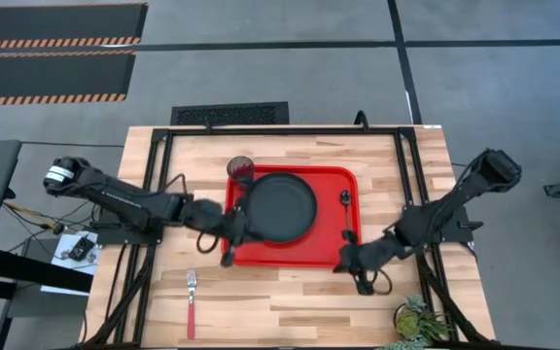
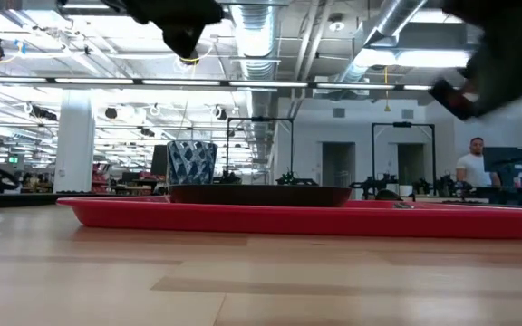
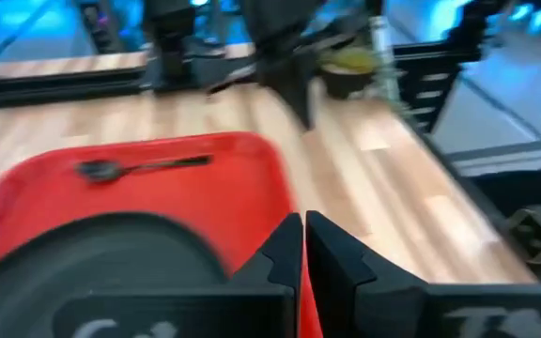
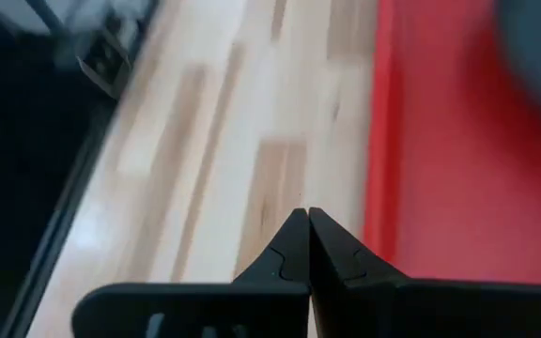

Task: Pick and place plate/cup/fork/spoon on tray
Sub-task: Adjust the red serving tray

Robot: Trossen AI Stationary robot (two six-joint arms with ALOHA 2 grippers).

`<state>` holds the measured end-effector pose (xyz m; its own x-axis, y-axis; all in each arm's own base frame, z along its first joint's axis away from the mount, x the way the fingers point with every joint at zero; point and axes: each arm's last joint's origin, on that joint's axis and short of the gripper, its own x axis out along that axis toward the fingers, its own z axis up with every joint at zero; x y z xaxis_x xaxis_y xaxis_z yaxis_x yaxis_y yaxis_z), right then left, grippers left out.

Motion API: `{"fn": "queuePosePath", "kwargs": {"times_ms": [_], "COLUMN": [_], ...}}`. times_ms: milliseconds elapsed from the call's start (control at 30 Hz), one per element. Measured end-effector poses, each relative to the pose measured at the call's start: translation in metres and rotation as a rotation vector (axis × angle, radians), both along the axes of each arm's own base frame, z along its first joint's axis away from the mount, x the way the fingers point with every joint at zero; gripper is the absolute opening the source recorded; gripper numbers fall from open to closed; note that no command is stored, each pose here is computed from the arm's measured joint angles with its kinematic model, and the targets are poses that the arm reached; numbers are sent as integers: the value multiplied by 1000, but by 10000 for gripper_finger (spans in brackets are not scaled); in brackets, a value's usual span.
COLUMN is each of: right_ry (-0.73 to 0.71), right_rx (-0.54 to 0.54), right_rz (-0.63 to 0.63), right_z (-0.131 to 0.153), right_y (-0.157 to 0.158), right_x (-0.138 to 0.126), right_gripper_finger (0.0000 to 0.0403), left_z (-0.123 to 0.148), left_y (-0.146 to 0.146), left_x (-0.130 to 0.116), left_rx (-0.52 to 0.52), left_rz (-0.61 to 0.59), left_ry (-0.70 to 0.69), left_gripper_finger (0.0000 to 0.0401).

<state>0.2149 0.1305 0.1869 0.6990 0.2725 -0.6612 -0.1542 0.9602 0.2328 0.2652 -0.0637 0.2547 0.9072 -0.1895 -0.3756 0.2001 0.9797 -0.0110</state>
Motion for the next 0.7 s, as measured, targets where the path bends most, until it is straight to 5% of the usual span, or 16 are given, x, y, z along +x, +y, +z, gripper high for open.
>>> {"fn": "queuePosePath", "kwargs": {"times_ms": [333, 700], "right_ry": [245, 341], "right_rx": [4, -58], "right_rz": [-103, -232], "right_z": [-44, -53], "right_y": [20, 8], "right_x": [-7, -11], "right_gripper_finger": [11, 11], "left_z": [-15, -16], "left_y": [-30, -32], "left_x": [-13, -14], "left_rx": [-60, -74], "left_rz": [-65, -45], "left_ry": [-47, -33], "left_gripper_finger": [2, 2]}}
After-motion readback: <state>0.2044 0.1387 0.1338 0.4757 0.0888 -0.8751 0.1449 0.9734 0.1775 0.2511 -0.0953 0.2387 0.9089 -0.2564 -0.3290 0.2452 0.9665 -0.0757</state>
